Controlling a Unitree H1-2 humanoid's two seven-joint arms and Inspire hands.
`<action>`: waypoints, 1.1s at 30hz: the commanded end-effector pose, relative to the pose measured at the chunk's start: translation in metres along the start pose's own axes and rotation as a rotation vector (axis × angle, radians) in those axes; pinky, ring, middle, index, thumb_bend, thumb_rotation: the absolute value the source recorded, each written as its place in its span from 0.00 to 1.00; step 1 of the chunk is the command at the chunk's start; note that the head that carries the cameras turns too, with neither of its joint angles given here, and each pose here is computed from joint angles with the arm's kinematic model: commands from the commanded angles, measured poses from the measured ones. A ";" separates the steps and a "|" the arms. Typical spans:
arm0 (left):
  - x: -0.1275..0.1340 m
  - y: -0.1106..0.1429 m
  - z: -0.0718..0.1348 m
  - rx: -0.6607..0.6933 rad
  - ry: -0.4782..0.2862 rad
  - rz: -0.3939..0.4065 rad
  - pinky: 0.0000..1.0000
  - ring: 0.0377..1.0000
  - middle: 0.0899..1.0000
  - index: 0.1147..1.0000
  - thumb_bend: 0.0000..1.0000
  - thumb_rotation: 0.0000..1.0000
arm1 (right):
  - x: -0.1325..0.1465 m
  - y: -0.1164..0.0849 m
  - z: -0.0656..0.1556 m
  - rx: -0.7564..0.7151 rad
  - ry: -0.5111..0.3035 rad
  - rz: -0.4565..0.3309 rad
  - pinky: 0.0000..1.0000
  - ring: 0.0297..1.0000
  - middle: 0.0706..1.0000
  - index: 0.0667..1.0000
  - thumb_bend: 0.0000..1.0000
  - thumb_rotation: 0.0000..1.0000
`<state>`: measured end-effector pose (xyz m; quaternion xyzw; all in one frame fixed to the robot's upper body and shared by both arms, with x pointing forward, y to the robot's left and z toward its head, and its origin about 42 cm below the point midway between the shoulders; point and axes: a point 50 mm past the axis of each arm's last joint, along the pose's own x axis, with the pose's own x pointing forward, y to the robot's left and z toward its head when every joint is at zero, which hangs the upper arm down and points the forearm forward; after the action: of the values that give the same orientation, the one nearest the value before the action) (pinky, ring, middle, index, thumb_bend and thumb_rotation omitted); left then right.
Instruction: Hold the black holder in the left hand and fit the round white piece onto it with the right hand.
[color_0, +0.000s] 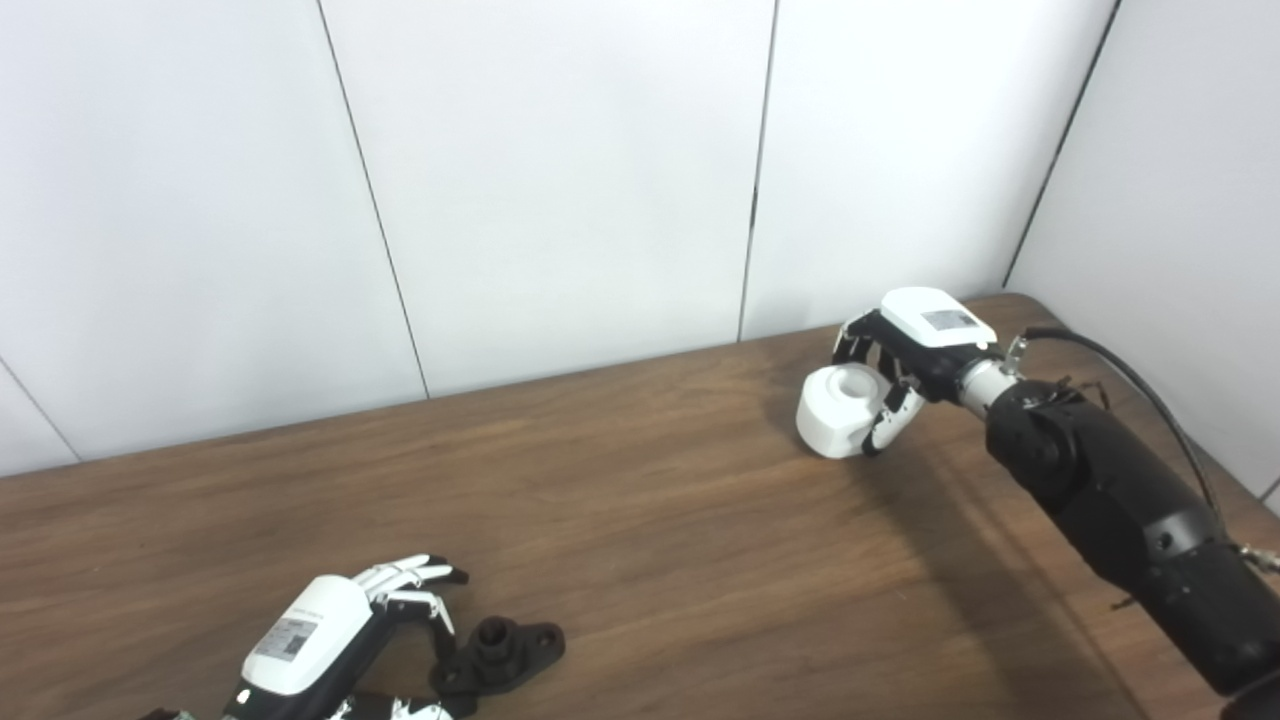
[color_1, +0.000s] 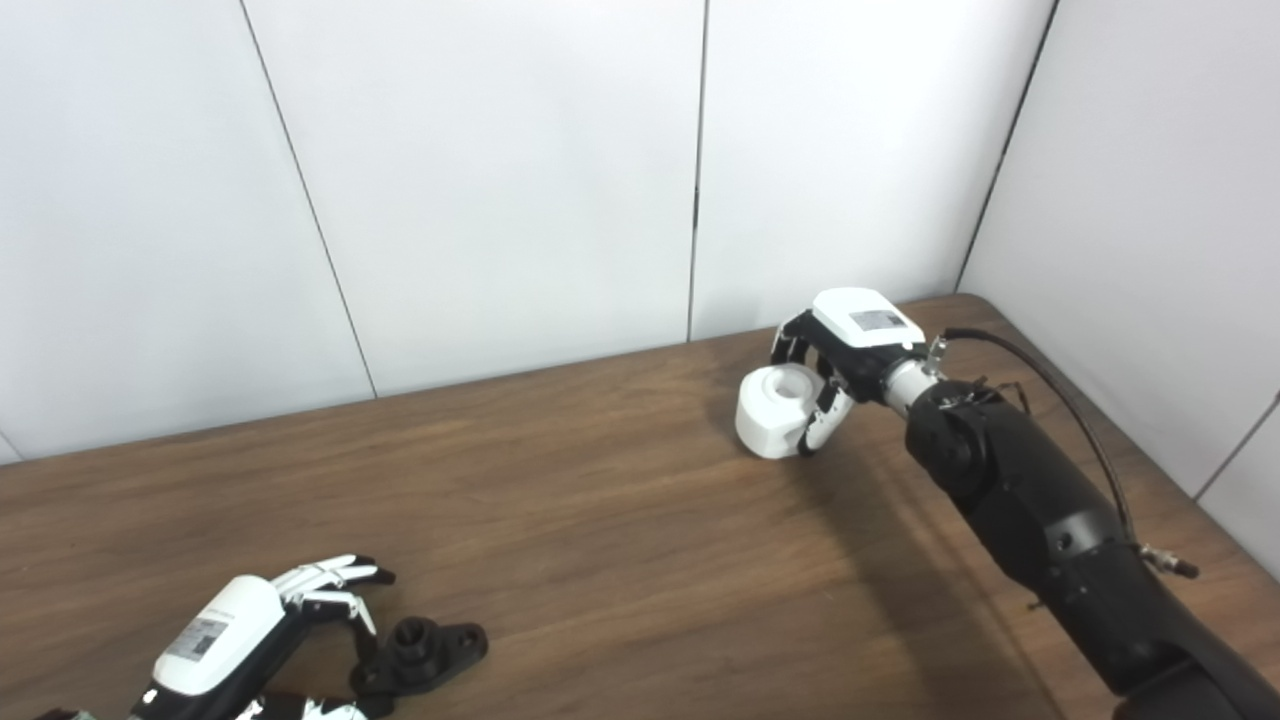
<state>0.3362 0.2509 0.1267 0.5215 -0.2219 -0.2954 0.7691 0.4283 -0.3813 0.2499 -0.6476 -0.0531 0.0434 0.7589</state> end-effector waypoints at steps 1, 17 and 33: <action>-0.023 -0.034 -0.003 0.000 0.055 -0.208 0.82 0.87 0.81 0.42 0.52 0.05 | 0.009 -0.036 0.014 0.012 -0.035 -0.094 0.40 0.41 0.45 0.46 0.52 0.00; -0.015 -0.039 -0.001 -0.001 0.063 -0.197 0.84 0.89 0.82 0.42 0.52 0.05 | 0.006 -0.060 0.090 0.051 -0.102 -0.078 0.39 0.40 0.44 0.48 0.52 0.00; 0.001 -0.048 0.008 0.001 0.068 -0.193 0.88 0.91 0.84 0.42 0.52 0.05 | -0.032 -0.071 0.176 0.055 -0.296 -0.046 0.32 0.36 0.43 0.49 0.52 0.00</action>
<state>0.3399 0.2359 0.1237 0.5153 -0.2126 -0.2883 0.7786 0.3740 -0.2268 0.3211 -0.6026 -0.1374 0.1464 0.7724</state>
